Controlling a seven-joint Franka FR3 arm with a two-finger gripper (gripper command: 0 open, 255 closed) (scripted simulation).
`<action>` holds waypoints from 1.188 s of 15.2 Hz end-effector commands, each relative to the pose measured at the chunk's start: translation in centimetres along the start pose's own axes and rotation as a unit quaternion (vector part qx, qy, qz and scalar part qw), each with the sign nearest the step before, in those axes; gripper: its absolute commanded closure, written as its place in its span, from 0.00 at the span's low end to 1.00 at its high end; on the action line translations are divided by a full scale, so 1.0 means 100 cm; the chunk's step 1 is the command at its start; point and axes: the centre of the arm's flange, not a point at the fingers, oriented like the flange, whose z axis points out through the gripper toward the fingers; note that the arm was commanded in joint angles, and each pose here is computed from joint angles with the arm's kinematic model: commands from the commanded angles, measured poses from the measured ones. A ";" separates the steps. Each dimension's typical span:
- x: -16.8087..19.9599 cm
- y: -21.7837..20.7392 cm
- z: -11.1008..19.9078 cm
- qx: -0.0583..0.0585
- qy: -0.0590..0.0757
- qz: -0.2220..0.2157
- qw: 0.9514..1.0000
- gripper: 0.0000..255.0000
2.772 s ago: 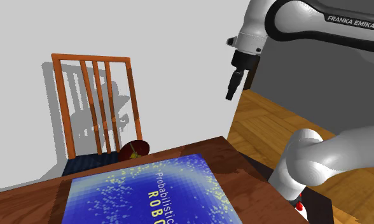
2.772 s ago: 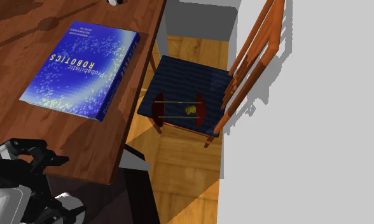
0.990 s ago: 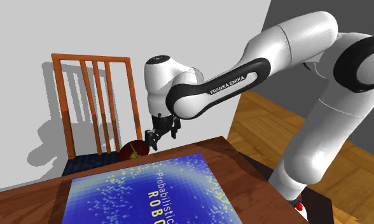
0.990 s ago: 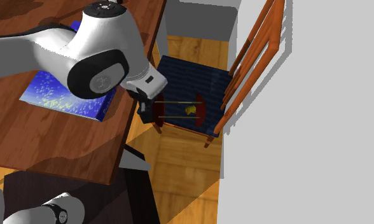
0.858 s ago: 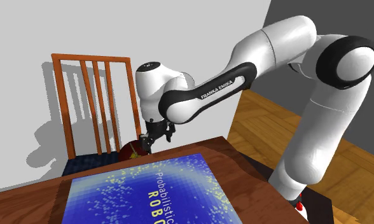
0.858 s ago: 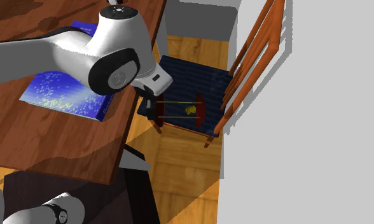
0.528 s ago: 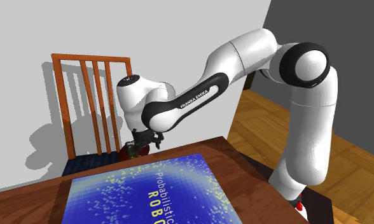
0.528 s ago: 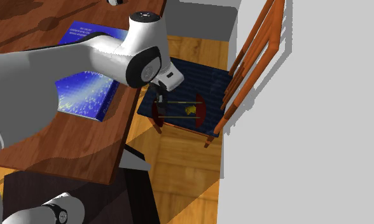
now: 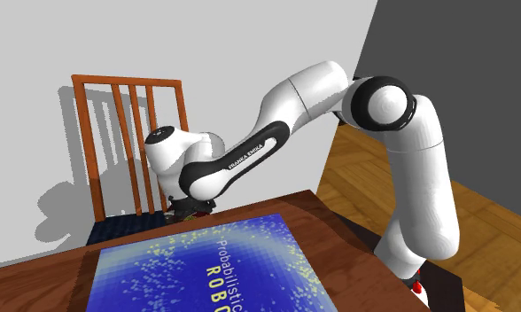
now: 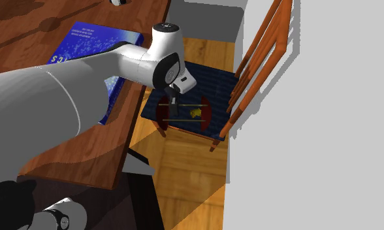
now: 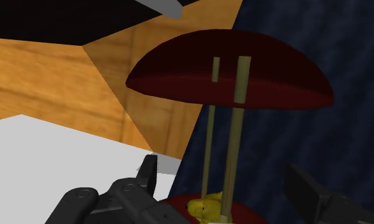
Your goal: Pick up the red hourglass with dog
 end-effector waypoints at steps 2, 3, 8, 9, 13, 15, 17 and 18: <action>0.001 -0.004 0.016 0.000 0.000 0.000 1.000 0.00; 0.001 -0.006 0.024 0.000 0.000 0.000 1.000 0.00; 0.001 -0.006 0.025 0.000 0.000 0.000 1.000 1.00; 0.001 -0.006 0.025 0.000 0.000 0.000 1.000 1.00; 0.001 -0.006 0.025 0.000 0.000 0.000 1.000 1.00; 0.001 -0.006 0.024 0.000 0.000 0.000 1.000 1.00; 0.001 -0.003 0.014 0.000 0.000 0.000 1.000 1.00; 0.001 -0.002 0.009 0.000 0.000 0.000 1.000 1.00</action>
